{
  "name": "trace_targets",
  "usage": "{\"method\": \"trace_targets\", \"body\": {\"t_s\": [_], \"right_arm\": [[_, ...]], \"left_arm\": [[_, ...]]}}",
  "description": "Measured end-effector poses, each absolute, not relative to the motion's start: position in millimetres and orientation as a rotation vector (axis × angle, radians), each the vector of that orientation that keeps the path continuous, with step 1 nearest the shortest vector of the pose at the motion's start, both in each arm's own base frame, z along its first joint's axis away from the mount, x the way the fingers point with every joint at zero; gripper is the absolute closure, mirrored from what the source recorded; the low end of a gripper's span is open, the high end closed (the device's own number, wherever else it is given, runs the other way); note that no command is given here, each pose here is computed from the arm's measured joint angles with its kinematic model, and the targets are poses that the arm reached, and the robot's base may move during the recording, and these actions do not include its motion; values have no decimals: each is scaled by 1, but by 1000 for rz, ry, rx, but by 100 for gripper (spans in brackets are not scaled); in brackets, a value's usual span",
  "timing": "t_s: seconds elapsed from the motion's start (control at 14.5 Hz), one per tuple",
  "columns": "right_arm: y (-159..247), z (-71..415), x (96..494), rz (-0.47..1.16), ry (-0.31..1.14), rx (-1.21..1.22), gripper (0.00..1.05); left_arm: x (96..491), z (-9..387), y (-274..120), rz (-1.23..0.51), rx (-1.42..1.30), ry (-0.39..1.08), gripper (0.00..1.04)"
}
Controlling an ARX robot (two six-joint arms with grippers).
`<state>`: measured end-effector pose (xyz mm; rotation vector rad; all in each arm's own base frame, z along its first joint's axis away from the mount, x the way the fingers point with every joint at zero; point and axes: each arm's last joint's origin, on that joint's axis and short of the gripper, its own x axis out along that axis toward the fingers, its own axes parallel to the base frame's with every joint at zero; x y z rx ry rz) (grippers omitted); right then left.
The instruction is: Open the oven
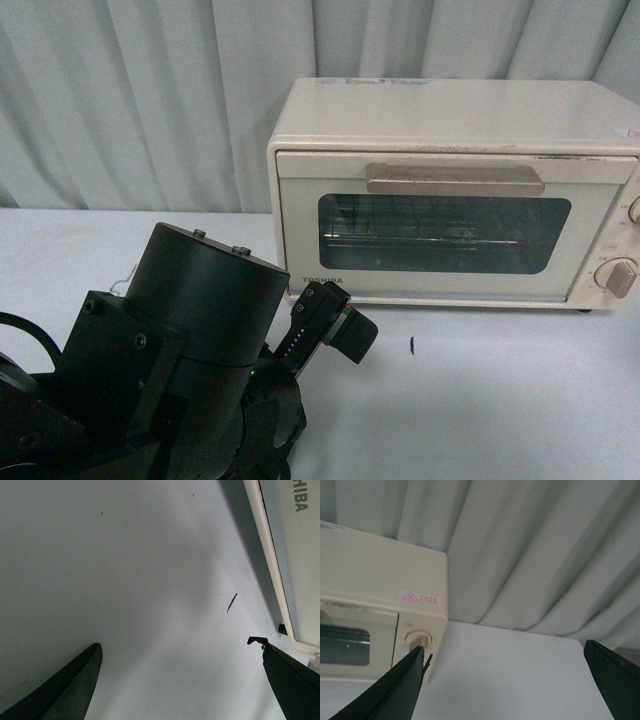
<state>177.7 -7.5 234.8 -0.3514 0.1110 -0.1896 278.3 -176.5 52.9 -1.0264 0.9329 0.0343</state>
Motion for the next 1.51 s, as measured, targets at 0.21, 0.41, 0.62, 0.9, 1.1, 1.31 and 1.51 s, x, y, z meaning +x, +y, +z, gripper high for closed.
{"method": "trace_targets", "body": {"t_s": [0.21, 0.41, 0.62, 0.9, 1.1, 1.31, 1.51], "right_arm": [[11, 238, 277, -34, 265, -553, 7], [51, 248, 317, 120, 250, -796, 37], [70, 239, 318, 275, 285, -990, 75], [78, 212, 317, 514, 365, -1179, 103], [85, 208, 326, 547, 352, -1200, 103], [91, 211, 338, 566, 342, -1200, 103], [94, 209, 346, 586, 358, -1194, 103]], "left_arm": [[278, 53, -177, 33, -1027, 934, 7], [278, 53, -177, 31, -1028, 935, 7], [278, 53, -177, 30, -1028, 935, 7], [278, 53, -177, 31, -1028, 935, 7], [278, 53, -177, 31, -1028, 935, 7], [278, 53, -177, 30, -1028, 934, 7], [278, 53, -177, 31, -1028, 935, 7]]}}
